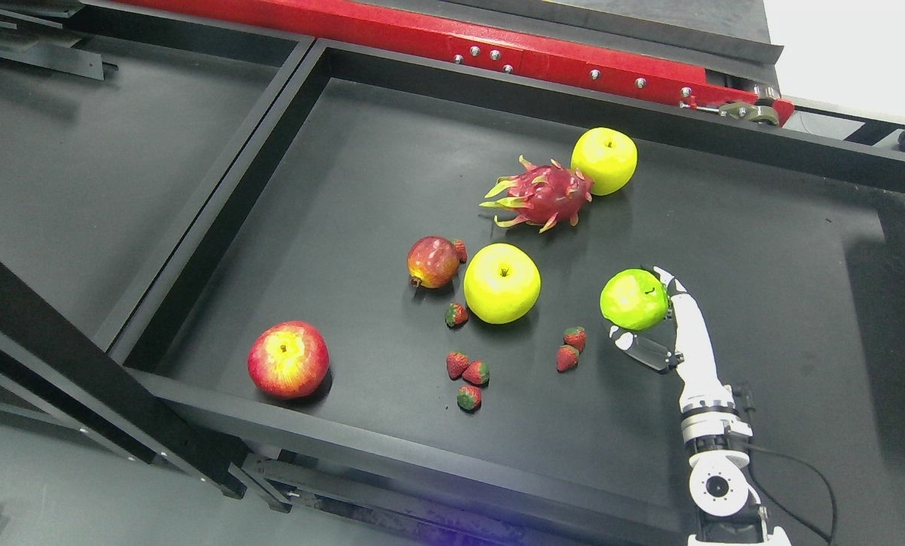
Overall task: Place green apple on left shelf middle layer
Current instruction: 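Lower the green apple onto the shelf layer and open the right hand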
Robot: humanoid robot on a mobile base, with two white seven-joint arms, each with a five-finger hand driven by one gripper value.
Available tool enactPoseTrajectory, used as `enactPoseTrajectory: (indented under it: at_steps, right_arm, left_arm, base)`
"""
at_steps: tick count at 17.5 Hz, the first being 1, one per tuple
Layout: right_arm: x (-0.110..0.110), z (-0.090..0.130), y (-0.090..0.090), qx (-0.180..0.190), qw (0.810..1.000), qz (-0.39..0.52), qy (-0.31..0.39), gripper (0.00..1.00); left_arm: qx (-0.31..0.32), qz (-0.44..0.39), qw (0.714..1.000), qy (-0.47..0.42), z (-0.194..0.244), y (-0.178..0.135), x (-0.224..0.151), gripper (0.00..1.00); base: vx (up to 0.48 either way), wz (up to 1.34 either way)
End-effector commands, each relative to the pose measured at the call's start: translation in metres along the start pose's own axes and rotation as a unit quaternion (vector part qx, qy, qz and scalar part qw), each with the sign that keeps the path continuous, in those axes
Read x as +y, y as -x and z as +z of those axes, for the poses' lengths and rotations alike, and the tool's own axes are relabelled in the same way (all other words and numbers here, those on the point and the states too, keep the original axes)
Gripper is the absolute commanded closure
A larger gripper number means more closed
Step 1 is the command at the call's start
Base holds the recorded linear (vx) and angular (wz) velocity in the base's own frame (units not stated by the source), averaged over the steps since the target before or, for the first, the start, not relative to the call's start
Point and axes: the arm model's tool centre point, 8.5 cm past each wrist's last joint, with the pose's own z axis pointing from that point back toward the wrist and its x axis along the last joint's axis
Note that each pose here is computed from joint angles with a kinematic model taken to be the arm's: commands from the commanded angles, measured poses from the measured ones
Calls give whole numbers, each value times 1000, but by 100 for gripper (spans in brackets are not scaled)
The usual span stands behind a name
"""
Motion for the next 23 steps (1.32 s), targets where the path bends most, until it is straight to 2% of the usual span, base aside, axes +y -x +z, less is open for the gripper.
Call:
enactPoseTrajectory:
  at_steps: [1, 4, 8, 9, 10, 12, 13, 14, 20, 23]
  right_arm:
    - [18, -10, 29, 68, 997, 28, -38, 100]
    - [23, -11, 38, 89, 995, 31, -45, 100]
    - [23, -11, 38, 90, 995, 30, -44, 100]
    - [23, -10, 39, 92, 994, 31, -43, 98]
    - [23, -9, 41, 98, 994, 29, -39, 91]
    - [23, -8, 43, 106, 993, 24, -38, 63]
    - [24, -8, 42, 101, 994, 21, -41, 12]
    - [24, -7, 40, 95, 994, 21, -41, 0]
    - [22, -7, 36, 81, 996, 21, -39, 0]
    - [9, -2, 10, 23, 999, 23, -19, 0]
  left_arm:
    - [-1, -1, 1000, -9, 1, -1, 11, 0]
    - [0, -1, 1000, -9, 1, -1, 11, 0]
    - [0, -1, 1000, -9, 1, -1, 11, 0]
    - [-1, -1, 1000, -9, 1, -1, 11, 0]
    - [0, -1, 1000, -9, 1, -1, 11, 0]
    - [0, -1, 1000, -9, 1, -1, 11, 0]
    - [-1, -1, 1000, -9, 1, -1, 11, 0]
    - [0, -1, 1000, -9, 1, -1, 11, 0]
    - [-1, -1, 1000, -9, 1, -1, 11, 0]
    - [-1, -1, 1000, -9, 1, -1, 11, 0]
  base:
    - [76, -22]
    - [38, -3]
    - [0, 0]
    - [0, 0]
    - [0, 0]
    - [0, 0]
    - [0, 0]
    - [0, 0]
    - [0, 0]
    - [0, 0]
